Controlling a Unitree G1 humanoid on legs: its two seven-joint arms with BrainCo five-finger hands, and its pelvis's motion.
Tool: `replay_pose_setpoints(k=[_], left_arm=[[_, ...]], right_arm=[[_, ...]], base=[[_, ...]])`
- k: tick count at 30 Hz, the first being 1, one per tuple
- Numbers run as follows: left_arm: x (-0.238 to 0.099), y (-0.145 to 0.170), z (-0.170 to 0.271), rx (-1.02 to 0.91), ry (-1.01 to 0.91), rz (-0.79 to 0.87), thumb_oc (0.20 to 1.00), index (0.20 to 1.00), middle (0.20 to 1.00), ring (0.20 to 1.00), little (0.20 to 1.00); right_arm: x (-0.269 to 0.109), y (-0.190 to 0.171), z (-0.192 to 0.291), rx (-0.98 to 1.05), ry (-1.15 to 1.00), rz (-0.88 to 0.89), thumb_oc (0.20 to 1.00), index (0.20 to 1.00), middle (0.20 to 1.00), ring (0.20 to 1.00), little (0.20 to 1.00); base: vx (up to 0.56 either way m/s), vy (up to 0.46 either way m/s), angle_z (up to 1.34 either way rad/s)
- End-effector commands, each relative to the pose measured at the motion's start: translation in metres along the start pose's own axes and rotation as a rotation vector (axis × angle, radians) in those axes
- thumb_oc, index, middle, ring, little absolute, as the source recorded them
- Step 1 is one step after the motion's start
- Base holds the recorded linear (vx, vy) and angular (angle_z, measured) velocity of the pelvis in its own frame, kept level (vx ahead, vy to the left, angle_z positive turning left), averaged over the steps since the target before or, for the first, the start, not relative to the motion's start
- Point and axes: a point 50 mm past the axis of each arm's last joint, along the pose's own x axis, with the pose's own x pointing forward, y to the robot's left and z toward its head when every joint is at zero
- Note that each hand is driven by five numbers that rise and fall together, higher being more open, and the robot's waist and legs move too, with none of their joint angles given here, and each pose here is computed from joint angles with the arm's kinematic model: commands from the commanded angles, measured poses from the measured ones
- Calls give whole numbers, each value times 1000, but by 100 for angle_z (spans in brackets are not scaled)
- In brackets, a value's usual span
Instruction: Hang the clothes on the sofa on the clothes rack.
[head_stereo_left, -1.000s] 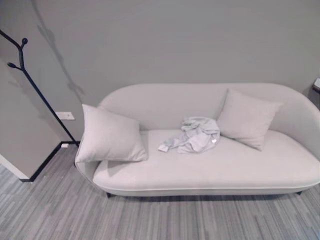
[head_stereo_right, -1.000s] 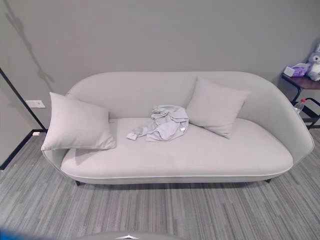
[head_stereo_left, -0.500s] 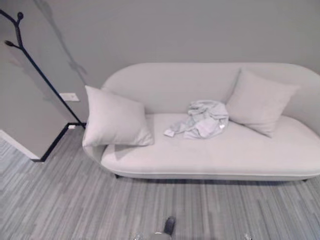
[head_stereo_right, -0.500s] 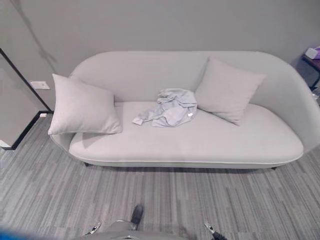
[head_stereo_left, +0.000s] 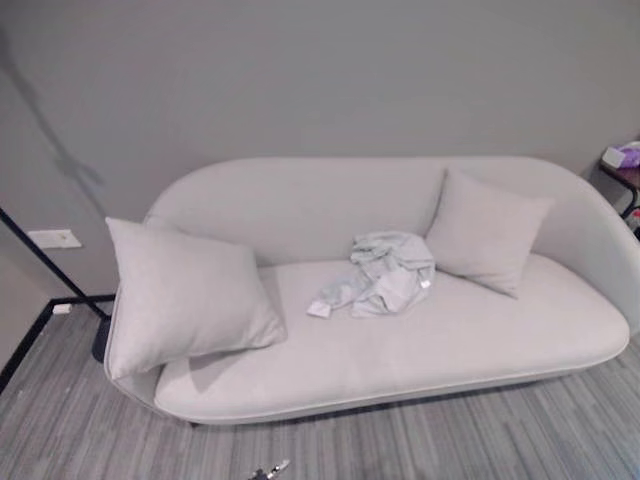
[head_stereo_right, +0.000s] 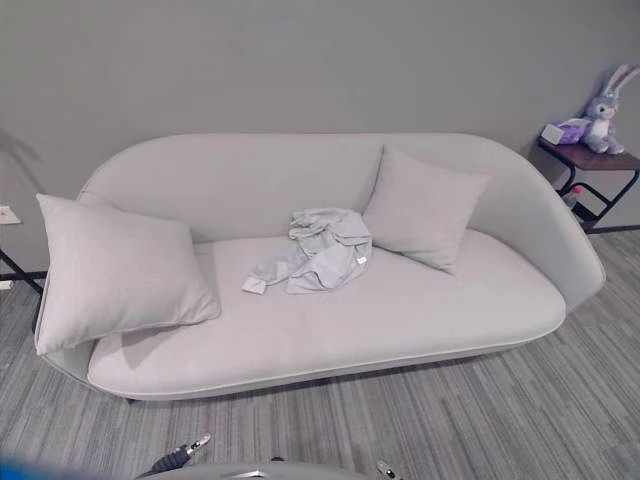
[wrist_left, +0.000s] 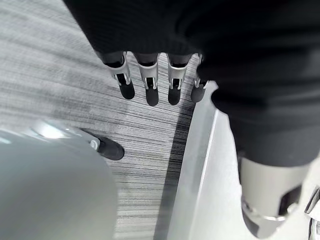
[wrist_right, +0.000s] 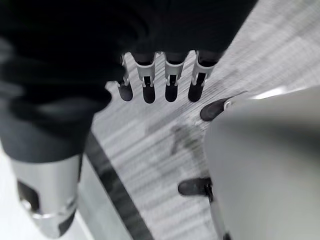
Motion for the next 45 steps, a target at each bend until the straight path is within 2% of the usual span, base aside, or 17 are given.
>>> replay_pose_setpoints(k=[1, 8, 10, 11, 12, 14, 15, 19, 20, 23, 24, 25, 30, 32, 35, 40, 45], left_arm=[[-1, -2, -5, 8, 14, 23, 1000, 1000, 1000, 1000, 1000], [-4, 10, -15, 2, 33, 77, 1000, 1000, 1000, 1000, 1000], [-3, 7, -15, -5, 23, 76, 1000, 1000, 1000, 1000, 1000], [-3, 7, -16, -4, 24, 75, 1000, 1000, 1000, 1000, 1000], [-2, 2, -12, 10, 15, 66, 1000, 1000, 1000, 1000, 1000], [-2, 0, -10, 15, 9, 60, 1000, 1000, 1000, 1000, 1000], [0, -4, -4, 26, -8, 43, 1000, 1000, 1000, 1000, 1000], [1, -10, 4, 51, -37, 18, 1000, 1000, 1000, 1000, 1000], [2, -15, 11, 75, -60, -1, 1000, 1000, 1000, 1000, 1000], [3, -17, 13, 88, -68, -6, 1000, 1000, 1000, 1000, 1000], [3, -22, 19, 124, -90, -21, 1000, 1000, 1000, 1000, 1000], [3, -22, 20, 140, -88, -22, 1000, 1000, 1000, 1000, 1000], [3, -20, 16, 149, -80, 7, 1000, 1000, 1000, 1000, 1000], [3, -33, 12, 241, -74, -33, 1000, 1000, 1000, 1000, 1000], [3, -43, 16, 273, -100, -64, 1000, 1000, 1000, 1000, 1000], [3, -46, 23, 267, -135, -59, 1000, 1000, 1000, 1000, 1000], [3, -35, 22, 286, -135, -24, 1000, 1000, 1000, 1000, 1000]], right_arm=[[0, -2, 43, -84, -168, -19, 1000, 1000, 1000, 1000, 1000], [-20, 16, 116, -215, -520, -44, 1000, 1000, 1000, 1000, 1000], [-50, 8, 155, -413, -761, -147, 1000, 1000, 1000, 1000, 1000], [-50, 7, 154, -414, -759, -148, 1000, 1000, 1000, 1000, 1000], [-74, 3, 174, -551, -904, -215, 1000, 1000, 1000, 1000, 1000], [-81, 2, 180, -587, -946, -232, 1000, 1000, 1000, 1000, 1000], [-97, 4, 193, -696, -1039, -257, 1000, 1000, 1000, 1000, 1000], [-121, 5, 207, -848, -1145, -313, 1000, 1000, 1000, 1000, 1000], [-134, 8, 218, -989, -1200, -380, 1000, 1000, 1000, 1000, 1000], [-141, 7, 224, -1050, -1221, -434, 1000, 1000, 1000, 1000, 1000], [-157, 14, 237, -1180, -1291, -523, 1000, 1000, 1000, 1000, 1000], [-165, 17, 243, -1209, -1328, -539, 1000, 1000, 1000, 1000, 1000], [-173, 24, 257, -1248, -1378, -603, 1000, 1000, 1000, 1000, 1000], [-175, 23, 278, -1248, -1378, -684, 1000, 1000, 1000, 1000, 1000], [-177, 24, 294, -1199, -1394, -713, 1000, 1000, 1000, 1000, 1000], [-173, 27, 312, -1179, -1384, -732, 1000, 1000, 1000, 1000, 1000], [-165, 35, 329, -1207, -1331, -718, 1000, 1000, 1000, 1000, 1000]], base=[[56, 180, -13], [79, 93, -21], [124, -2, -28], [172, -34, -20], [100, -32, -17], [126, -57, -21], [118, -66, -16], [144, -95, -4], [179, -133, 1], [153, -133, 8], [222, -215, 38], [359, -365, 51], [182, -232, 50], [125, -216, 42], [41, -105, 65], [-1, -21, 39], [29, 10, 35]])
